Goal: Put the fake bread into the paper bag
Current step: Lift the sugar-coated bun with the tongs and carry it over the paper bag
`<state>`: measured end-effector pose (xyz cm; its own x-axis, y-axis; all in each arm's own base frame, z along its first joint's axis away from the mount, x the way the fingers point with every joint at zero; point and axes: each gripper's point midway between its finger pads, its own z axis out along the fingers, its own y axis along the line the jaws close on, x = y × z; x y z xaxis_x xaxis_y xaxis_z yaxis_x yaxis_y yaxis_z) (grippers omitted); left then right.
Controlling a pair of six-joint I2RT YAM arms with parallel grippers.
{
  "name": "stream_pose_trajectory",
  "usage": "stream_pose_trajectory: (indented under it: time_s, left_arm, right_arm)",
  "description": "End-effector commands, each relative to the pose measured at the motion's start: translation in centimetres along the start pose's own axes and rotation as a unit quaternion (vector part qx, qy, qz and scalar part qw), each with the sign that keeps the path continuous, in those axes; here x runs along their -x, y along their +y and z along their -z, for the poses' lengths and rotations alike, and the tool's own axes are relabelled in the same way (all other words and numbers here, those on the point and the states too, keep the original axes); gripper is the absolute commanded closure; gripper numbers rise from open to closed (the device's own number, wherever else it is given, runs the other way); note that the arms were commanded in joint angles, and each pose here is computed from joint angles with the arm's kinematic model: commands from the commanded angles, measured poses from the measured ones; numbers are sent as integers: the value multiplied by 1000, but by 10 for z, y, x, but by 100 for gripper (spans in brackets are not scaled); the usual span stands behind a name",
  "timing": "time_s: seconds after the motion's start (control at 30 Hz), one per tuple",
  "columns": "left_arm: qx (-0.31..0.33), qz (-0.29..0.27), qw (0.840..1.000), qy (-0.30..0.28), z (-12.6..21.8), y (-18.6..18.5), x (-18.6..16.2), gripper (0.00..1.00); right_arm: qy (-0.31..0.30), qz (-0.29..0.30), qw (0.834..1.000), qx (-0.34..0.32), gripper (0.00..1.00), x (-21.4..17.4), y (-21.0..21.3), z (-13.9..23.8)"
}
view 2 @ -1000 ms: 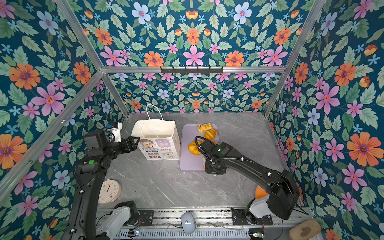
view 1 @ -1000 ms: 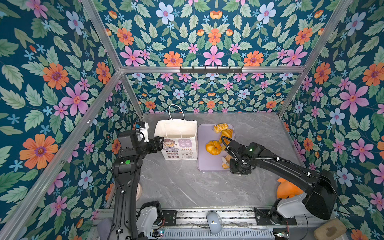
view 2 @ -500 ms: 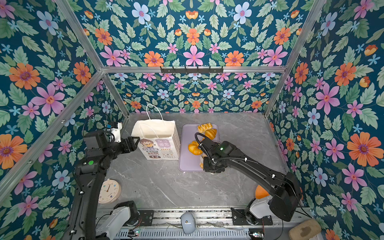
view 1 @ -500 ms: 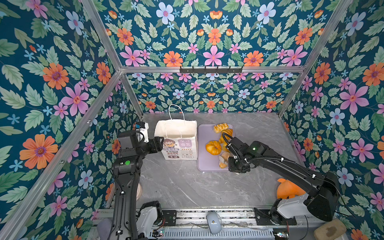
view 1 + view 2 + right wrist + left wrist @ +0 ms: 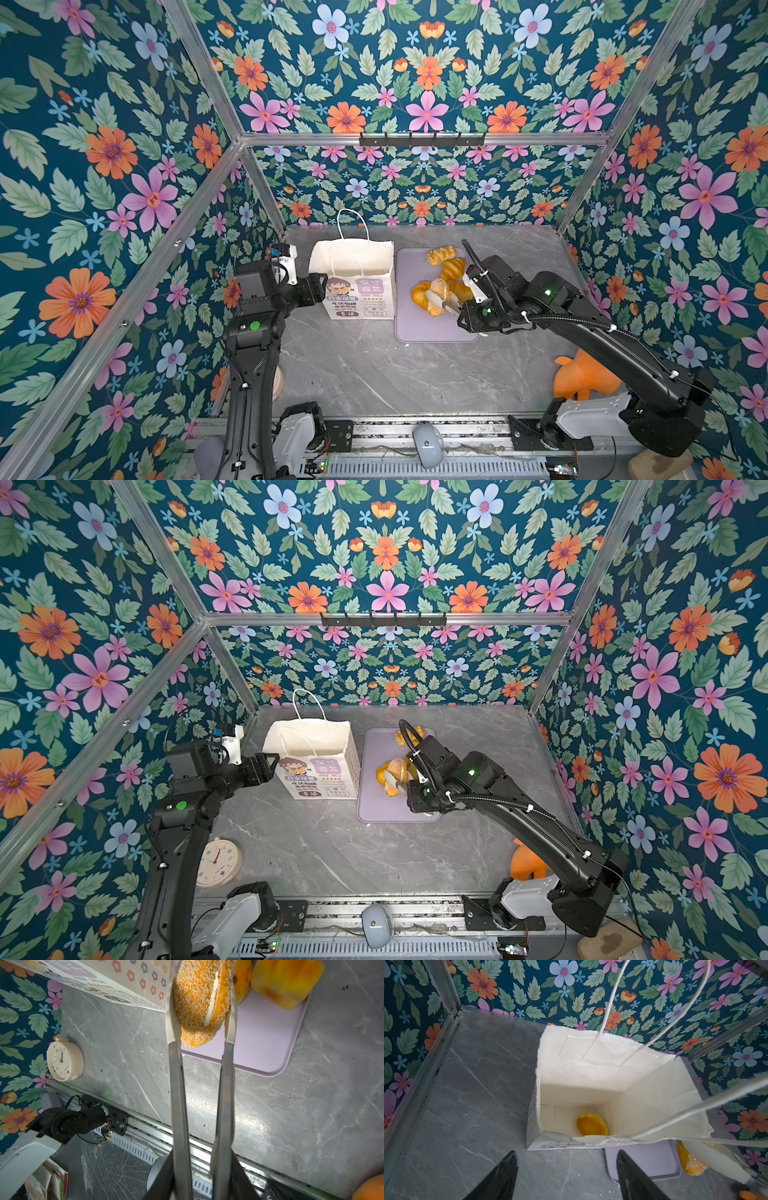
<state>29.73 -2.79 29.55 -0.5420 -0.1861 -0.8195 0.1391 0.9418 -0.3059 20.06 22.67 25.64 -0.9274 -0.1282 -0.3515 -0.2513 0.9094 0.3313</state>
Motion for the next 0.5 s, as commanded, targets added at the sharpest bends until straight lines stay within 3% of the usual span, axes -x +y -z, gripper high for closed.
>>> stream_pose_trajectory:
  time_s: [0.0,0.1,0.3,0.47]
  left_arm:
    - [-1,-6,1000,-2,4,-2,3,24]
    - [-5,-7,1000,-5,7,-6,7,24]
    - [5,-11,1000,-8,17,-7,14,24]
    - [11,-12,1000,-12,23,-7,17,24]
  right_arm:
    - [-26,56,998,4,72,10,5,19]
    - [-51,103,992,44,72,22,25,38]
    - [-137,184,973,22,72,58,28,81]
    - [-178,237,953,54,71,79,43,106]
